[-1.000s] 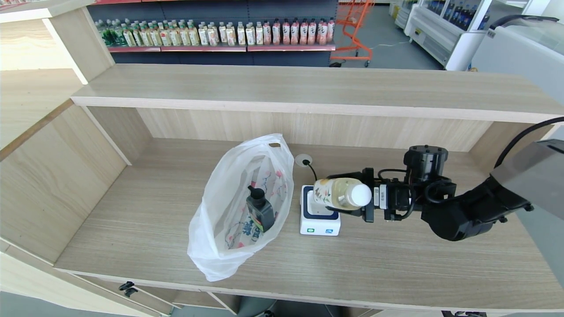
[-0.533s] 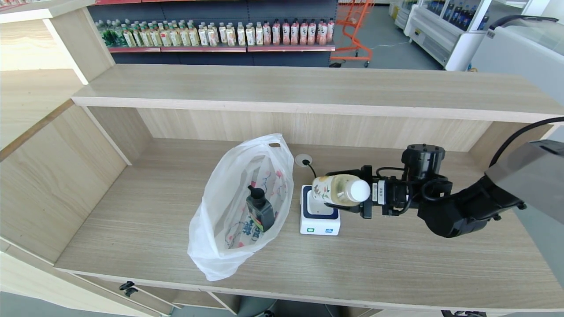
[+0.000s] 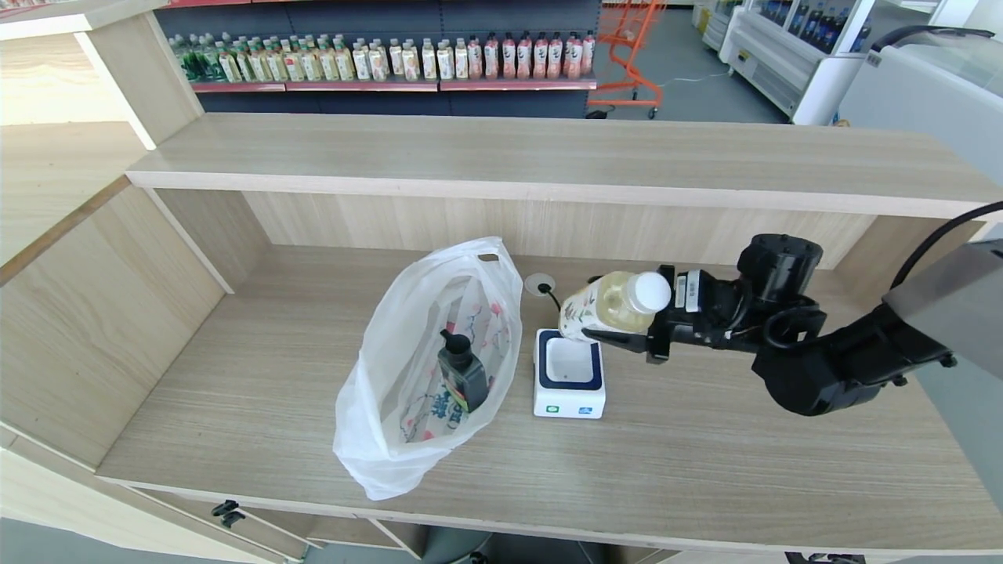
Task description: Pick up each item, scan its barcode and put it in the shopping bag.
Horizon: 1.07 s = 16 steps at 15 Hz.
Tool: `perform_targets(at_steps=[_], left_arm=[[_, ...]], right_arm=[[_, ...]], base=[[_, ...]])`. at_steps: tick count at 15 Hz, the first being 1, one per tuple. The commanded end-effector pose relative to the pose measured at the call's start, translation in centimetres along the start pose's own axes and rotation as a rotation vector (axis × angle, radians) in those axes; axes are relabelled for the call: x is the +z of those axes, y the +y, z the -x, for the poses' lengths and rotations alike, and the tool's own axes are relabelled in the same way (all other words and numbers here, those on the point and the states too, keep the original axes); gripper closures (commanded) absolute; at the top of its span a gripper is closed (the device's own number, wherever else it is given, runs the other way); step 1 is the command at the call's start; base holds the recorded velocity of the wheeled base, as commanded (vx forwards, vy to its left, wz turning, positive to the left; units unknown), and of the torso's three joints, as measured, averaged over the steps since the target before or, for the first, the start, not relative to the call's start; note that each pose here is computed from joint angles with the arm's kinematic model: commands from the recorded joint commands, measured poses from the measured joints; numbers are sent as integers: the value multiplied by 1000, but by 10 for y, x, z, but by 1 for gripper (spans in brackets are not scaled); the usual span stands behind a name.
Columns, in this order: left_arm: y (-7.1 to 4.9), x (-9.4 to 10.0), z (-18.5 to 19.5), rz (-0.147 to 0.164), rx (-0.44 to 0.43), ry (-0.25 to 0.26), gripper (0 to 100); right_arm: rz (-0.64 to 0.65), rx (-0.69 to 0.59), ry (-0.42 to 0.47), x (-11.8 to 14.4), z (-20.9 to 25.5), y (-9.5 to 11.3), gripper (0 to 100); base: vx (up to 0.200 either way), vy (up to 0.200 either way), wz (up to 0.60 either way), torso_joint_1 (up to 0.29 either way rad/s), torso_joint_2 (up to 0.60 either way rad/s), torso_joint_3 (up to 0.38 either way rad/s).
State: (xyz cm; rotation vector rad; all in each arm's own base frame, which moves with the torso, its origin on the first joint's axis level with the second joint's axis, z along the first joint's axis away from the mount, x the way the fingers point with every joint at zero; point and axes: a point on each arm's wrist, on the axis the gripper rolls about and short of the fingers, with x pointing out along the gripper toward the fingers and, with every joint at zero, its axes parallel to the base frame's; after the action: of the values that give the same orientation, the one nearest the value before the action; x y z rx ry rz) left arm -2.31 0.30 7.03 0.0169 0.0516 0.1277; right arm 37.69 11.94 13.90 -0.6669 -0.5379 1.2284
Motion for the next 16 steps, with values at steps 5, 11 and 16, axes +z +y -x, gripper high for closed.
perform_targets(at_steps=[5,11,16], left_arm=[[0,0,0,0,1,0,0],[0,0,0,-3,1,0,0],[0,0,0,1,1,0,0]], right_arm=[[-447,-382,37,92,14,-17,100],[-478,-374,63,99,25,-1,100],[-619,-422,89,111,35,9,100]], base=[[0,0,0,0,0,0],[0,0,0,0,0,0],[0,200,0,0,1,4]])
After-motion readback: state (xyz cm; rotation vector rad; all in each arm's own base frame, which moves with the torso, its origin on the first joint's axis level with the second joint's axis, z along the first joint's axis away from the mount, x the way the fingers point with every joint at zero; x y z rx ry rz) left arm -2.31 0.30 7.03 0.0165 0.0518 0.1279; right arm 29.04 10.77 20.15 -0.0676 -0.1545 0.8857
